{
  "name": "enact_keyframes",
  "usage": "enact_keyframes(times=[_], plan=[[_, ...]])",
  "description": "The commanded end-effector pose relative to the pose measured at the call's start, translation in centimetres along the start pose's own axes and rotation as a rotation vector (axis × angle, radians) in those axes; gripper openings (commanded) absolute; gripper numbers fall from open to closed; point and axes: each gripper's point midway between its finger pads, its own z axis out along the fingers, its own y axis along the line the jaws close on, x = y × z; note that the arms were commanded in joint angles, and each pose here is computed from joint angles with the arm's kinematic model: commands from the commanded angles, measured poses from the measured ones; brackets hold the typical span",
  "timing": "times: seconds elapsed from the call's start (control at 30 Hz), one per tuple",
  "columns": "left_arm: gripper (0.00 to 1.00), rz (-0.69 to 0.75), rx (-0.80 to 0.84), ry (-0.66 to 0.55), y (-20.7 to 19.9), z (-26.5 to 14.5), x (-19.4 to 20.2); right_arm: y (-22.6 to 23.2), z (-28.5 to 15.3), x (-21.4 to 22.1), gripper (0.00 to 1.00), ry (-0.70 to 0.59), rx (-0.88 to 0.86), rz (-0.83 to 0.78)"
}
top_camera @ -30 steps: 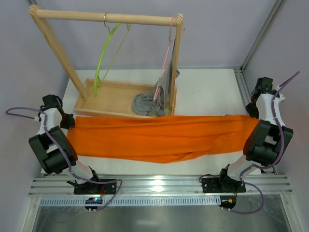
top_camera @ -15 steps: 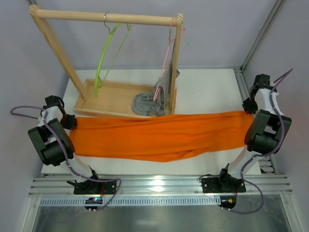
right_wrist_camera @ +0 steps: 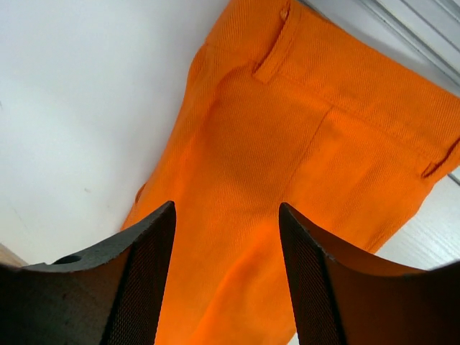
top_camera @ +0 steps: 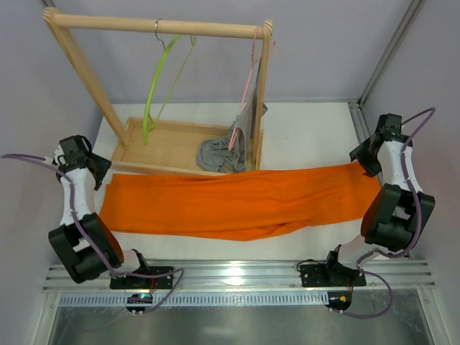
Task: Place the trousers on the hanger
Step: Fold the trousers
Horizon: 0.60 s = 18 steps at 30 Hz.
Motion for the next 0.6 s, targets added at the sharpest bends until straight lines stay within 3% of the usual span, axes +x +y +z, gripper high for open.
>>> enact_keyframes(times=[0.0, 0.2, 0.43, 0.57], plan=[[0.59, 0.098, 0.080, -0.030, -0.9, -2.1, 1.7, -0.1, -2.2, 1.8, 0.62, 0.015, -0.044, 0.025], [0.57, 0.143, 0.190, 0.011, -1.3, -5.3, 6.3, -1.9, -2.3, 8.3, 0.58, 0.156, -0.039, -0.001], [0.55, 0.224, 0.451, 0.155, -3.6, -10.5, 14.9, -3.9, -5.2, 13.6, 0.52, 0.167, -0.082, -0.066], [0.55, 0.286, 0.517, 0.236, -3.9, -12.3, 18.5, -4.4, -7.1, 16.7, 0.38, 0.167, -0.180, -0.078]])
